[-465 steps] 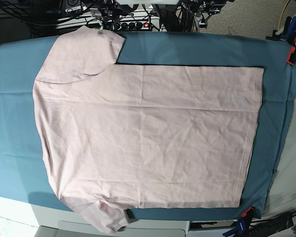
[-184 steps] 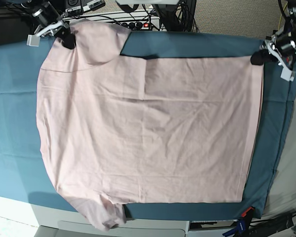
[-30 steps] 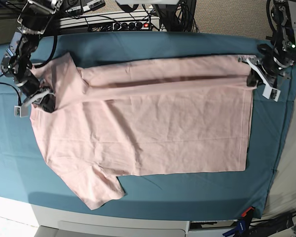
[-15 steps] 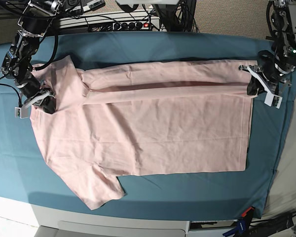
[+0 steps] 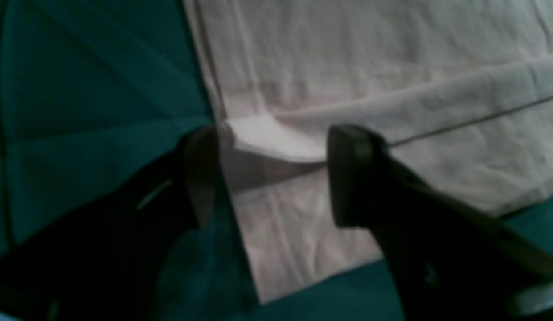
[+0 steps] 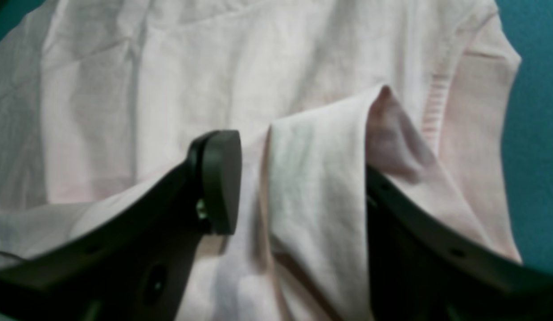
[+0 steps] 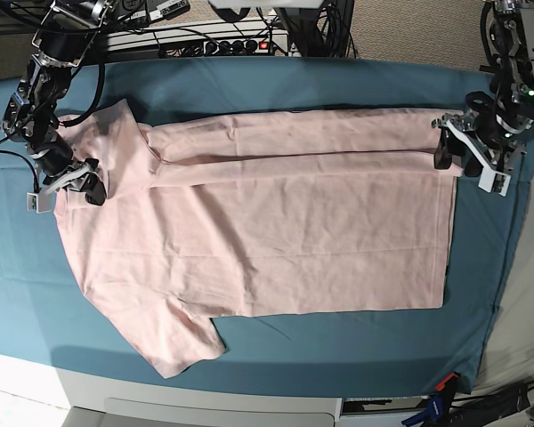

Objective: Fold the T-shirt properly
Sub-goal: 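Lower the held edge back over the shirt, folding a strip, and release, then raise the right gripper and reposition it over the collar corner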

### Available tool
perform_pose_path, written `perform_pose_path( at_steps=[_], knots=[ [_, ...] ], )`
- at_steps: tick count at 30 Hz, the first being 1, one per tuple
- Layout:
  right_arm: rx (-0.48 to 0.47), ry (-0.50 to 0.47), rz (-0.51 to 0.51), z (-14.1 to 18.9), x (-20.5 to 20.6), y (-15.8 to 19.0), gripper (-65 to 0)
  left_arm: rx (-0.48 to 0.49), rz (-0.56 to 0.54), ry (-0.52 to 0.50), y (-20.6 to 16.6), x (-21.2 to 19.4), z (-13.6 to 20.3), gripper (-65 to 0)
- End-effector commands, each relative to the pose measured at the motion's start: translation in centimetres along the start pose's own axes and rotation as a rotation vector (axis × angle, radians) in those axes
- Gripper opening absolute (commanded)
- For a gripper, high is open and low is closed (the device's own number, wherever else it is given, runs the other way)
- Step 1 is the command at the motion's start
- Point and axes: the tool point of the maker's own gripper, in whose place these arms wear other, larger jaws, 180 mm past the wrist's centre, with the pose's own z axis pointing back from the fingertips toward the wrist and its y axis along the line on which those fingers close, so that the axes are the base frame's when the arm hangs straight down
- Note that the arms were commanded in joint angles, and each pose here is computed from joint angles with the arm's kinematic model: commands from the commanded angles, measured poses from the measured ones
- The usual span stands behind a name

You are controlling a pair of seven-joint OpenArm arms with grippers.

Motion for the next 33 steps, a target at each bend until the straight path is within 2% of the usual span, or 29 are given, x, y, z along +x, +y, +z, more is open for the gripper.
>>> perform_pose_path(
  at_steps=[1, 6, 10, 16, 19, 21, 27, 33],
  knots=[
    [0.01, -0.059, 0.006, 0.5, 2.3, -0.1, -37.4, 0.014, -0.024, -0.032, 0.5, 1.1, 0.4, -26.4],
    [0.101, 0.003, -0.092, 1.2, 1.2, 1.1, -37.4, 0.023, -0.031, 0.015, 0.7, 0.2, 0.4, -26.4],
    [0.156, 0.016, -0.198, 3.2, -0.2, 1.0, -37.4, 0.031, -0.046, 0.062, 1.1, -1.1, 1.0, -26.4],
    [0.07, -0.069, -0.322, 8.0, -1.8, -2.9, -37.4, 0.046, -0.083, 0.121, 2.1, -2.5, 1.9, -26.4],
    [0.031, -0.072, -0.355, 10.1, -3.0, -4.2, -37.4, 0.045, -0.081, 0.123, 2.1, -2.6, 1.9, -26.4],
    [0.039, -0.055, -0.378, 11.0, -3.9, -4.2, -37.4, 0.038, -0.075, 0.12, 1.9, -2.5, 1.9, -26.4],
    [0.056, -0.019, -0.417, 12.4, -6.0, -3.8, -37.4, 0.039, -0.075, 0.12, 1.9, -2.5, 1.9, -26.4],
    [0.076, -0.052, -0.417, 12.0, -4.9, -3.6, -37.4, 0.039, -0.075, 0.12, 1.9, -2.5, 1.9, -26.4]
  ],
)
